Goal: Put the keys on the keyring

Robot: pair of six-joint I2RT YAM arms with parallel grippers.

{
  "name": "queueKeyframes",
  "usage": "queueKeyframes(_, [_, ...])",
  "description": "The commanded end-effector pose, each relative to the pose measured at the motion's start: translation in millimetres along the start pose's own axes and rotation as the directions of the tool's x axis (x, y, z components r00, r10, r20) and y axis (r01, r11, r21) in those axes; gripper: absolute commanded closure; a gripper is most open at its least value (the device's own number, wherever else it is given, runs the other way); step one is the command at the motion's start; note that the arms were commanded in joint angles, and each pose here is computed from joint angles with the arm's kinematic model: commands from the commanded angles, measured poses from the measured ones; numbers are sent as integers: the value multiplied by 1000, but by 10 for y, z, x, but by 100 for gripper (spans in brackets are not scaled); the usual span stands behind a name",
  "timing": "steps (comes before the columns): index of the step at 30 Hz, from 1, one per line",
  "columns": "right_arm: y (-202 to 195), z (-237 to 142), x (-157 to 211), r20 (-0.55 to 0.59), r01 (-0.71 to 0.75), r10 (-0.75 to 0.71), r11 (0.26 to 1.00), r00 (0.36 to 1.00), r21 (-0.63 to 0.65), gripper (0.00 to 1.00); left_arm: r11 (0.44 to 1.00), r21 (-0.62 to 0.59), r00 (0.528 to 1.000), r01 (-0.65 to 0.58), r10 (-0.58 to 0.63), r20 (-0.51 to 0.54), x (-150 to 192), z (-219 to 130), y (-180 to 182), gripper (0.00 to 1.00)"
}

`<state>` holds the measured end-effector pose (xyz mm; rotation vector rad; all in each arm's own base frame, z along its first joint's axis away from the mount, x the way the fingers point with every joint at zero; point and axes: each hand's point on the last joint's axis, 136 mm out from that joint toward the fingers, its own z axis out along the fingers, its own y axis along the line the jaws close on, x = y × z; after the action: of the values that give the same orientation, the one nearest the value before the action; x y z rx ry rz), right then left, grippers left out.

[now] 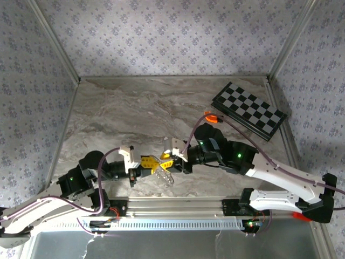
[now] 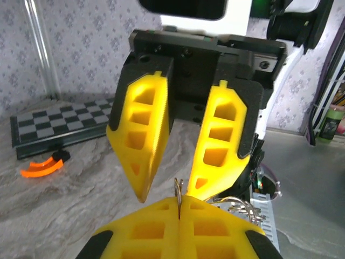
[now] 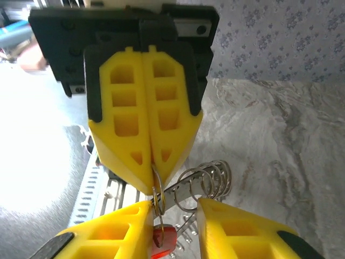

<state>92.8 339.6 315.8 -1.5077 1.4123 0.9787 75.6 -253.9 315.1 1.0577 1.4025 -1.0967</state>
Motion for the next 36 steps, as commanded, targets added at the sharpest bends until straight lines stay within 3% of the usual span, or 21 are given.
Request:
queueKeyframes(1, [45,-73,-174,94,-45,49,998,994,-43,71,994,97,985,-44,26,172,-423,-42,-190,100])
queueKeyframes(6, [53,-144,-261,159,-66,76,995,984,-71,76,990,129,981,-54,29,191,-451,8,-233,100])
queueKeyframes(13, [42,-188,-255,181,-52,62,997,982,-56,93,988,147,961,-50,8,277,-555,9,-253,100])
queueKeyframes(17, [12,-240,-283,198,-39,42,999,979,-19,100,991,130,965,-34,-1,262,-500,41,-217,100])
queueKeyframes(20, [-36,-256,-257,180,-25,21,999,984,19,100,997,76,976,-15,-2,217,-407,49,-127,100])
queueKeyframes(24, [-103,-234,-182,89,7,-12,998,996,66,100,1000,9,995,-30,29,99,-256,16,-35,79])
queueKeyframes(26, [-131,-204,-137,26,21,-23,996,999,91,100,998,-25,998,-49,50,24,-202,-8,15,75])
queueKeyframes(30, [-156,-160,6,-104,43,-31,993,994,109,100,996,-37,991,-84,80,-104,-169,-3,42,72])
queueKeyframes(36, [-26,-162,-57,-133,87,-78,994,988,60,100,994,-7,975,-107,103,-198,-119,126,46,77])
